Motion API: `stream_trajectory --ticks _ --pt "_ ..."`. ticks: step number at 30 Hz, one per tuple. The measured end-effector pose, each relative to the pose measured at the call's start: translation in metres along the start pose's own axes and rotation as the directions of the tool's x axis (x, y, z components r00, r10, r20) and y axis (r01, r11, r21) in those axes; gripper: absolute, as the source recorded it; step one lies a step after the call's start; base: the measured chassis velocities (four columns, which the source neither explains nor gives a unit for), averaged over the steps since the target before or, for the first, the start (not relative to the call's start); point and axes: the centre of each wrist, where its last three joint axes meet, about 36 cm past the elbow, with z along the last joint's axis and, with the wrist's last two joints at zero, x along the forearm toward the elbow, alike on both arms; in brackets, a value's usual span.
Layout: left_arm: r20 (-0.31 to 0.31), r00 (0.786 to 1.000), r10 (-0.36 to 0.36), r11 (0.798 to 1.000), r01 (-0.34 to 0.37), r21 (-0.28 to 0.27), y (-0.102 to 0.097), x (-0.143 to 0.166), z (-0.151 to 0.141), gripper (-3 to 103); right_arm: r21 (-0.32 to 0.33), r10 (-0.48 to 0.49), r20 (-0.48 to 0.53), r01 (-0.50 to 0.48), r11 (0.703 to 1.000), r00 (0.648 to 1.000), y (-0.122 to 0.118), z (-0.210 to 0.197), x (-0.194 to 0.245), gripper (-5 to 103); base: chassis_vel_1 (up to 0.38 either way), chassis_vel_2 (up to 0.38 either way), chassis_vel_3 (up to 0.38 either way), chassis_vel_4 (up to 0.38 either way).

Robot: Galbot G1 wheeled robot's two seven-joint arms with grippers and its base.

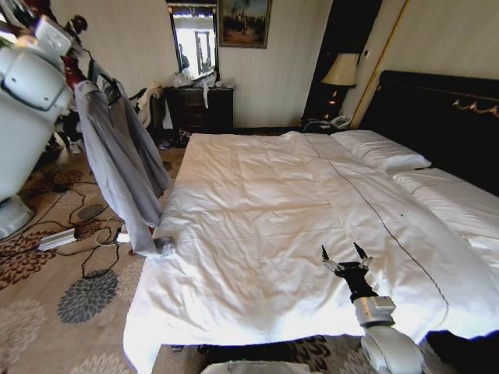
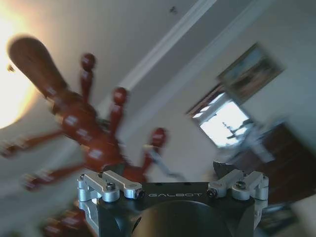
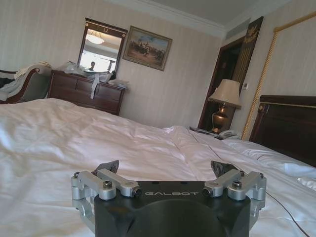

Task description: Pick up the clothes from the bed and hang them on the clothes hanger.

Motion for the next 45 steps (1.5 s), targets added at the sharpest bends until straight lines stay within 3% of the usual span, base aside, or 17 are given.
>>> stream_trajectory --ticks 2,3,4,8,9,11,12,15,18,20,21,23,26,30,39,41,45 --pt "-0.013 0.995 0.096 0.986 -0.093 0.136 -0.006 0.016 0.001 100 0.0 0.0 0.0 0.0 1.0 1.0 0.0 0.0 0.0 100 0.0 0.0 0.0 0.0" --pt "-0.002 0.989 0.15 0.967 -0.147 0.207 -0.008 0.027 0.001 100 0.0 0.0 0.0 0.0 1.0 1.0 0.0 0.0 0.0 100 0.0 0.0 0.0 0.0" --pt "-0.002 0.989 0.15 0.967 -0.147 0.207 -0.008 0.027 0.001 100 0.0 0.0 0.0 0.0 1.0 1.0 0.0 0.0 0.0 100 0.0 0.0 0.0 0.0" --pt "0.078 0.97 0.231 0.905 -0.243 0.349 -0.008 0.067 -0.002 100 0.0 0.0 0.0 0.0 1.0 1.0 0.0 0.0 0.0 100 0.0 0.0 0.0 0.0" --pt "0.078 0.97 0.231 0.905 -0.243 0.349 -0.008 0.067 -0.002 100 0.0 0.0 0.0 0.0 1.0 1.0 0.0 0.0 0.0 100 0.0 0.0 0.0 0.0" --pt "0.13 0.955 0.266 0.86 -0.296 0.416 -0.011 0.099 -0.004 100 0.0 0.0 0.0 0.0 1.0 1.0 0.0 0.0 0.0 100 0.0 0.0 0.0 0.0" --pt "0.13 0.955 0.266 0.86 -0.296 0.416 -0.011 0.099 -0.004 100 0.0 0.0 0.0 0.0 1.0 1.0 0.0 0.0 0.0 100 0.0 0.0 0.0 0.0" --pt "0.151 0.935 0.321 0.83 -0.355 0.43 -0.032 0.135 0.015 100 0.0 0.0 0.0 0.0 1.0 1.0 0.0 0.0 0.0 100 0.0 0.0 0.0 0.0" --pt "0.148 0.923 0.355 0.821 -0.384 0.422 -0.051 0.157 0.039 100 0.0 0.0 0.0 0.0 1.0 1.0 0.0 0.0 0.0 100 0.0 0.0 0.0 0.0" --pt "0.134 0.91 0.391 0.799 -0.408 0.442 -0.074 0.172 0.062 100 0.0 0.0 0.0 0.0 1.0 1.0 0.0 0.0 0.0 100 0.0 0.0 0.0 0.0" --pt "0.134 0.91 0.391 0.799 -0.408 0.442 -0.074 0.172 0.062 100 0.0 0.0 0.0 0.0 1.0 1.0 0.0 0.0 0.0 100 0.0 0.0 0.0 0.0" --pt "0.132 0.895 0.426 0.765 -0.435 0.476 -0.095 0.185 0.075 100 0.0 0.0 0.0 0.0 1.0 1.0 0.0 0.0 0.0 100 0.0 0.0 0.0 0.0" --pt "0.134 0.885 0.445 0.739 -0.448 0.503 -0.126 0.214 0.098 100 0.0 0.0 0.0 0.0 1.0 1.0 0.0 0.0 0.0 100 0.0 0.0 0.0 0.0" --pt "0.119 0.882 0.456 0.721 -0.444 0.532 -0.144 0.245 0.118 100 0.0 0.0 0.0 0.0 1.0 1.0 0.0 0.0 0.0 100 0.0 0.0 0.0 0.0" --pt "0.035 0.881 0.472 0.695 -0.396 0.6 -0.164 0.337 0.179 100 0.0 0.0 0.0 0.0 1.0 1.0 0.0 0.0 0.0 100 0.0 0.0 0.0 0.0" --pt "0.024 0.885 0.466 0.695 -0.382 0.609 -0.167 0.353 0.187 100 0.0 0.0 0.0 0.0 1.0 1.0 0.0 0.0 0.0 100 0.0 0.0 0.0 0.0" --pt "0.026 0.904 0.427 0.717 -0.356 0.6 -0.181 0.404 0.205 100 0.0 0.0 0.0 0.0 1.0 1.0 0.0 0.0 0.0 100 0.0 0.0 0.0 0.0"
